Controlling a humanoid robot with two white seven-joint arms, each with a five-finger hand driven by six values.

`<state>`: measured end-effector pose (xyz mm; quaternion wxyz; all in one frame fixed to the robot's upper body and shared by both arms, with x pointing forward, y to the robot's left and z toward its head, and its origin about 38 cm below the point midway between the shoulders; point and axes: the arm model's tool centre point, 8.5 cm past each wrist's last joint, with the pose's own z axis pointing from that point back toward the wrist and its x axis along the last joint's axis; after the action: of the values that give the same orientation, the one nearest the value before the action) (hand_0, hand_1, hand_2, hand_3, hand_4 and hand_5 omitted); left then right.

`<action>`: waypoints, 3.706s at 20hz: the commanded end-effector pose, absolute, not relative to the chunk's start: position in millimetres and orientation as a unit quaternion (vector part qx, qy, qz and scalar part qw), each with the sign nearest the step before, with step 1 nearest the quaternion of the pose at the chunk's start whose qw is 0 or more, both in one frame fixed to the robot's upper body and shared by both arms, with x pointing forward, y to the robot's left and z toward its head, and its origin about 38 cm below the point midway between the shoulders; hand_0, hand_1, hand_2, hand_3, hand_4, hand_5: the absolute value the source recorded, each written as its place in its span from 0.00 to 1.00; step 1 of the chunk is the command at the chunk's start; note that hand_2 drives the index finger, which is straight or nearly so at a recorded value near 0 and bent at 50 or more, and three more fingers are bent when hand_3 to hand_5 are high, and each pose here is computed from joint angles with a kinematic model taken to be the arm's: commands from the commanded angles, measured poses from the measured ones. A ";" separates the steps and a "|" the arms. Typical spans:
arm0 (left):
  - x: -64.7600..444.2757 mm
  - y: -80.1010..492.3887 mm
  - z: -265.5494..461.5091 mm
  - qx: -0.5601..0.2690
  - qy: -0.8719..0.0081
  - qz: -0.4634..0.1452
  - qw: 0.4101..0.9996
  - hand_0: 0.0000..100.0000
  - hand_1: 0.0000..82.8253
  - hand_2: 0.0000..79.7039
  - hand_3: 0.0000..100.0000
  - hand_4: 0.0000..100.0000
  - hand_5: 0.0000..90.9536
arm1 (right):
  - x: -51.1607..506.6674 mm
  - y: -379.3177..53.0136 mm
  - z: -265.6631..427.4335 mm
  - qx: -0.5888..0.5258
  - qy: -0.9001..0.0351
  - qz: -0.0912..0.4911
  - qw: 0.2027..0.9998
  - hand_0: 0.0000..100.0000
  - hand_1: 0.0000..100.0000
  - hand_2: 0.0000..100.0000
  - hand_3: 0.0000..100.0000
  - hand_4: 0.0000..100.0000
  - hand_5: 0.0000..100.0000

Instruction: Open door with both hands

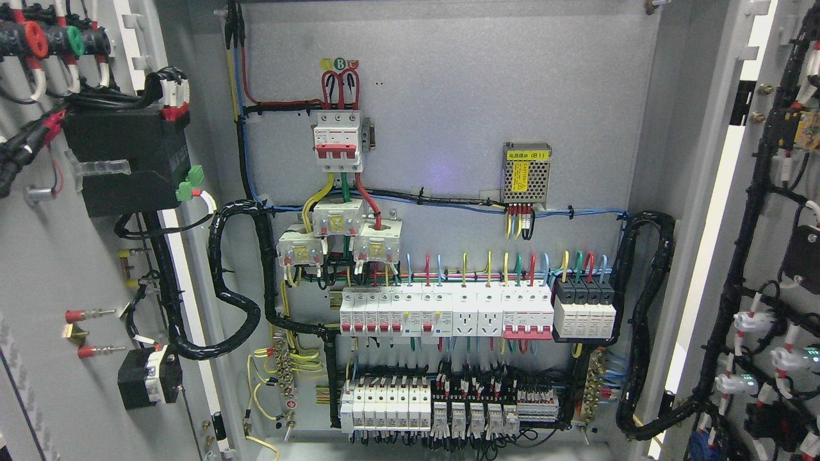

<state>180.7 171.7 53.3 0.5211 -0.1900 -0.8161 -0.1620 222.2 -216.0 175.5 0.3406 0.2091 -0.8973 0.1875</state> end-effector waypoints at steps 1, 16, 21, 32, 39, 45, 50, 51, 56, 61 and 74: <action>180.3 165.6 122.2 -0.190 -0.895 -0.161 0.371 0.00 0.00 0.00 0.00 0.00 0.00 | 221.3 -245.0 204.7 0.163 -0.911 0.215 0.312 0.39 0.00 0.00 0.00 0.00 0.00; 188.1 199.6 184.4 -0.099 -0.970 -0.145 0.170 0.00 0.00 0.00 0.00 0.00 0.00 | 234.4 -293.5 220.1 0.119 -0.907 0.198 0.351 0.39 0.00 0.00 0.00 0.00 0.00; 198.2 208.3 198.5 -0.073 -0.978 -0.140 0.139 0.00 0.00 0.00 0.00 0.00 0.00 | 242.1 -296.1 226.7 0.116 -0.905 0.205 0.354 0.39 0.00 0.00 0.00 0.00 0.00; 188.2 239.9 206.9 -0.022 -0.987 -0.126 0.094 0.00 0.00 0.00 0.00 0.00 0.00 | 244.2 -316.7 236.8 0.117 -0.915 0.162 0.350 0.39 0.00 0.00 0.00 0.00 0.00; 185.7 258.5 209.4 -0.015 -0.988 -0.120 0.092 0.00 0.00 0.00 0.00 0.00 0.00 | 240.9 -327.1 233.5 0.109 -0.917 0.142 0.357 0.39 0.00 0.00 0.00 0.00 0.00; 184.2 282.9 213.2 0.005 -0.990 -0.106 0.093 0.00 0.00 0.00 0.00 0.00 0.00 | 230.2 -333.4 224.0 0.099 -0.913 0.133 0.372 0.39 0.00 0.00 0.00 0.00 0.00; 182.7 308.0 219.6 0.024 -0.991 -0.097 0.090 0.00 0.00 0.00 0.00 0.00 0.00 | 224.5 -335.4 219.5 0.094 -0.913 0.124 0.377 0.39 0.00 0.00 0.00 0.00 0.00; 182.8 313.9 221.4 0.028 -0.991 -0.099 0.090 0.00 0.00 0.00 0.00 0.00 0.00 | 223.0 -337.5 219.0 0.091 -0.913 0.121 0.379 0.39 0.00 0.00 0.00 0.00 0.00; 185.9 351.5 224.7 0.052 -0.989 -0.090 0.103 0.00 0.00 0.00 0.00 0.00 0.00 | 216.8 -347.3 216.9 0.096 -0.914 0.092 0.383 0.39 0.00 0.00 0.00 0.00 0.00; 190.2 392.0 231.9 0.082 -0.987 -0.083 0.112 0.00 0.00 0.00 0.00 0.00 0.00 | 210.8 -359.2 213.7 0.080 -0.914 0.079 0.391 0.39 0.00 0.00 0.00 0.00 0.00; 229.4 470.6 233.4 0.135 -0.974 -0.059 0.175 0.00 0.00 0.00 0.00 0.00 0.00 | 200.0 -377.8 206.9 0.056 -0.908 0.063 0.410 0.39 0.00 0.00 0.00 0.00 0.00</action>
<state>251.2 416.0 207.2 0.3426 0.0382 -0.9384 -0.0242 206.1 -362.6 208.9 0.4022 0.0809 -0.9091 0.0720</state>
